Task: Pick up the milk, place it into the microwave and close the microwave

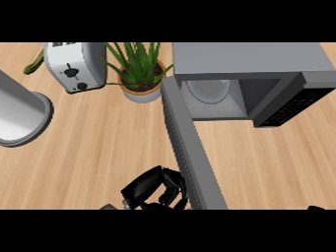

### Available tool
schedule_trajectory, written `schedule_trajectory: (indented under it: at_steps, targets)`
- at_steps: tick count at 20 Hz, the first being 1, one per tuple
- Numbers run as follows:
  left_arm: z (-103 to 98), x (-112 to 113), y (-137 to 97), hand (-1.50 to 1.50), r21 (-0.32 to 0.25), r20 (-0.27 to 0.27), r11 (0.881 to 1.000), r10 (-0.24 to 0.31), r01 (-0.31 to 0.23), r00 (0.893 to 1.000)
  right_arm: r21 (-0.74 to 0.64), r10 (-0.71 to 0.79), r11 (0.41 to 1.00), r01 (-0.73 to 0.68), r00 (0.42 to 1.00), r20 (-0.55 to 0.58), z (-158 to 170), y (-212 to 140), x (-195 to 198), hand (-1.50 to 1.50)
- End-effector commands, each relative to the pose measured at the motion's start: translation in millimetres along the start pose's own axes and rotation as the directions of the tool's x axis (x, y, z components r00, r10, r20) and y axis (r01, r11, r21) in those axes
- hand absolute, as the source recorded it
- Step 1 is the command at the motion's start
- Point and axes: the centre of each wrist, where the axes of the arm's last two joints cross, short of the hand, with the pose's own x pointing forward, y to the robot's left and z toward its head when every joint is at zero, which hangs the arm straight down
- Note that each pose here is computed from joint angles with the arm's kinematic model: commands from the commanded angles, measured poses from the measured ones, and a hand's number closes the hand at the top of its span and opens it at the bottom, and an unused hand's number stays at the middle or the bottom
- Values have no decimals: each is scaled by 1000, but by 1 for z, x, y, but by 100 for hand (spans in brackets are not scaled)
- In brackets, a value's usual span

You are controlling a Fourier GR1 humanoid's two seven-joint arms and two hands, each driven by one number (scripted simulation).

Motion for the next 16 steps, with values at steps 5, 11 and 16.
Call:
schedule_trajectory:
  at_steps: [5, 11, 16]
  targets:
    - [-36, -6, -50, 150, -128, 7, 988, -81, 81, 997, 103, -79, 992, 70, 993, 93, -14, -6, 16, -150]
    - [-40, 9, -77, 150, -52, 136, 999, 6, 2, 991, 187, -152, 974, 128, 981, 120, -29, 11, 23, -150]
    - [-66, 29, -54, -150, 30, 147, 999, -32, 28, 989, 212, -151, 970, 118, 977, 147, -51, 17, 41, -150]
